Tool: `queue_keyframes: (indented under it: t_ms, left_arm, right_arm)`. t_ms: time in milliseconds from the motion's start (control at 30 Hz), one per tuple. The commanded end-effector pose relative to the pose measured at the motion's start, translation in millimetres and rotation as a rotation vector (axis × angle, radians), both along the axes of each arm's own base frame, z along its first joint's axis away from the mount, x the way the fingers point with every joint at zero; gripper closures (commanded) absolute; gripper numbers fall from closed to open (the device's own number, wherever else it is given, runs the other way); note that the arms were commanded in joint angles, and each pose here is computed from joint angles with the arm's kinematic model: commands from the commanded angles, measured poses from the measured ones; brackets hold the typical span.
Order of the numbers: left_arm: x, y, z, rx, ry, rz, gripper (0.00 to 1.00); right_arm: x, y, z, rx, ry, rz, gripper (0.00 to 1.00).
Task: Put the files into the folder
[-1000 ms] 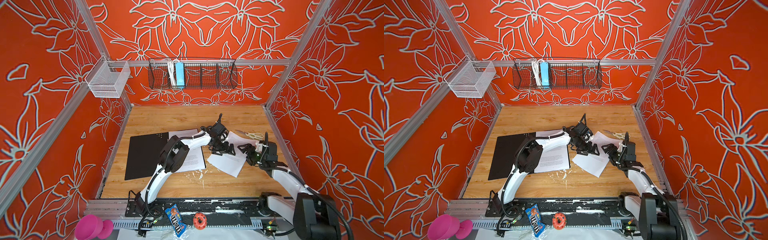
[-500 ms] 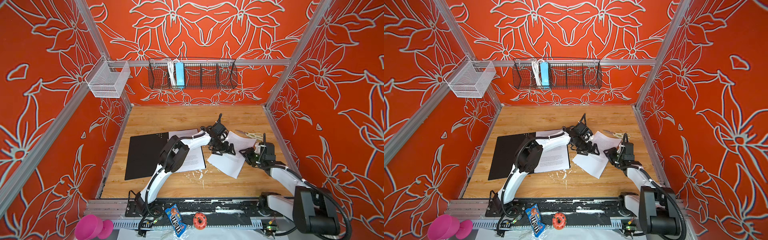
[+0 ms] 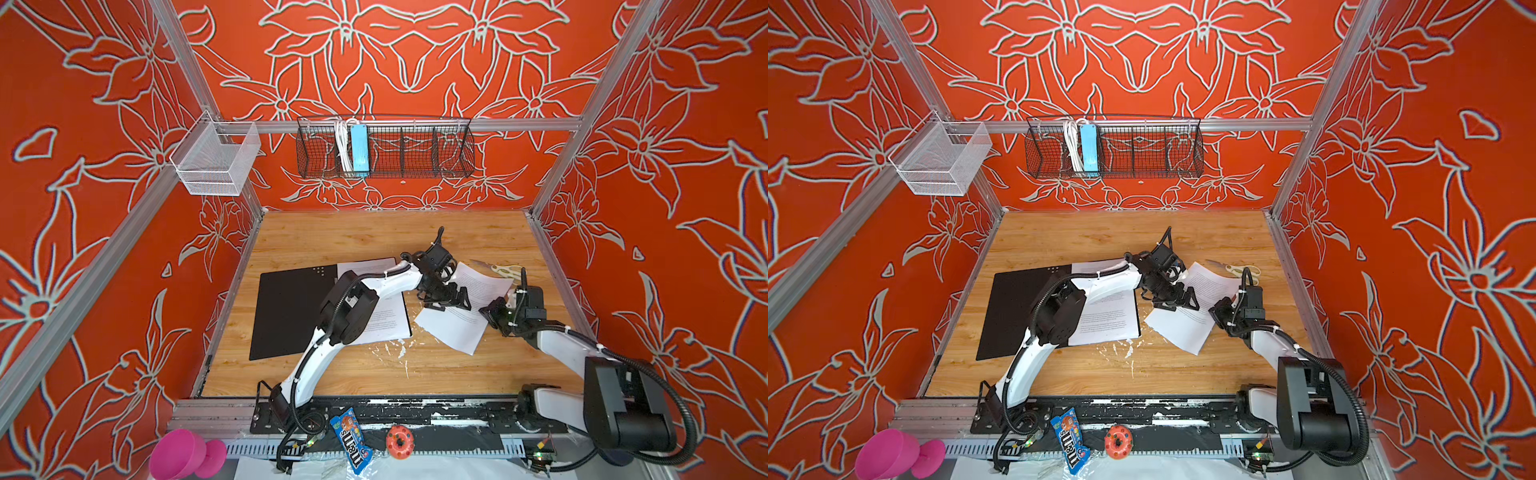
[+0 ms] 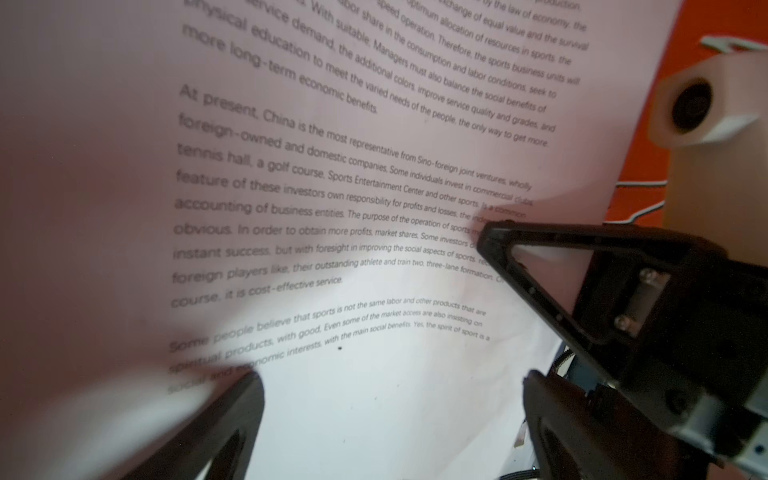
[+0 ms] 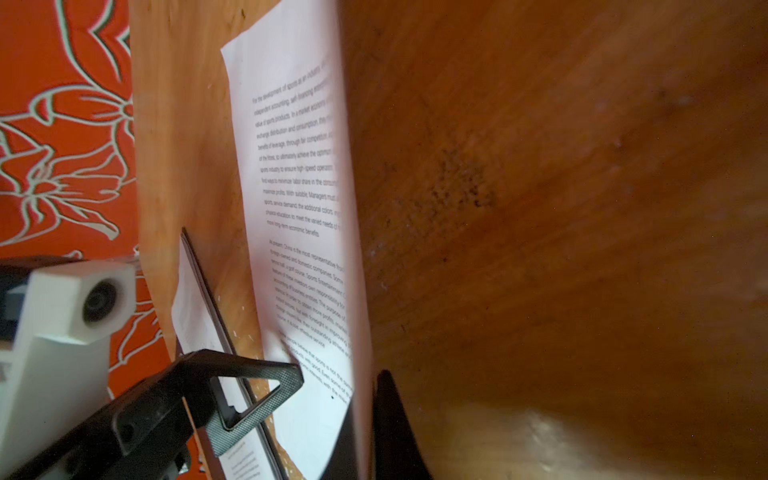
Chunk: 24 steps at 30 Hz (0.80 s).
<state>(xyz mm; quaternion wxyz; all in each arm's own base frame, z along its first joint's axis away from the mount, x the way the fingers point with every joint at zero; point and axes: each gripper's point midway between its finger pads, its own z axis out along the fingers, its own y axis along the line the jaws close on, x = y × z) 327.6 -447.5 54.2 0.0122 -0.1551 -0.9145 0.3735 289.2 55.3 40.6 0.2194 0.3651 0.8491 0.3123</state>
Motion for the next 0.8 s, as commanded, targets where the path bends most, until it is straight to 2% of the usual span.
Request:
queue_keyframes:
  t_ms: [0, 100, 200, 300, 400, 567, 767]
  left_arm:
    - [-3.8, 14.6, -30.8, 0.036, 0.13, 0.022, 0.02]
    - [15.7, 5.9, 10.0, -0.066, 0.123, 0.039, 0.02]
    - [31.0, 0.2, 67.9, -0.166, 0.036, 0.055, 0.02]
    - [32.9, 5.2, 132.5, -0.257, -0.091, 0.081, 0.02]
    - [25.4, 27.1, 180.9, -0.289, -0.24, 0.127, 0.02]
    - [2.7, 87.0, 218.2, -0.2, -0.475, 0.201, 0.02]
    - [-26.8, 170.4, 215.6, -0.022, -0.675, 0.317, 0.02]
  right_arm:
    - [2.2, -1.5, 6.3, -0.02, -0.013, -0.005, 1.0]
    - [1.9, -1.0, 11.0, -0.041, 0.0, 0.016, 1.0]
    - [1.7, -1.0, 18.2, -0.058, -0.003, 0.036, 1.0]
    - [3.3, -2.5, 30.8, -0.087, -0.017, 0.058, 1.0]
    - [7.4, -2.7, 44.1, -0.107, -0.055, 0.075, 1.0]
    - [20.1, 3.4, 73.6, -0.157, -0.123, 0.126, 1.0]
    - [43.8, 33.4, 124.1, -0.264, -0.213, 0.239, 1.0]
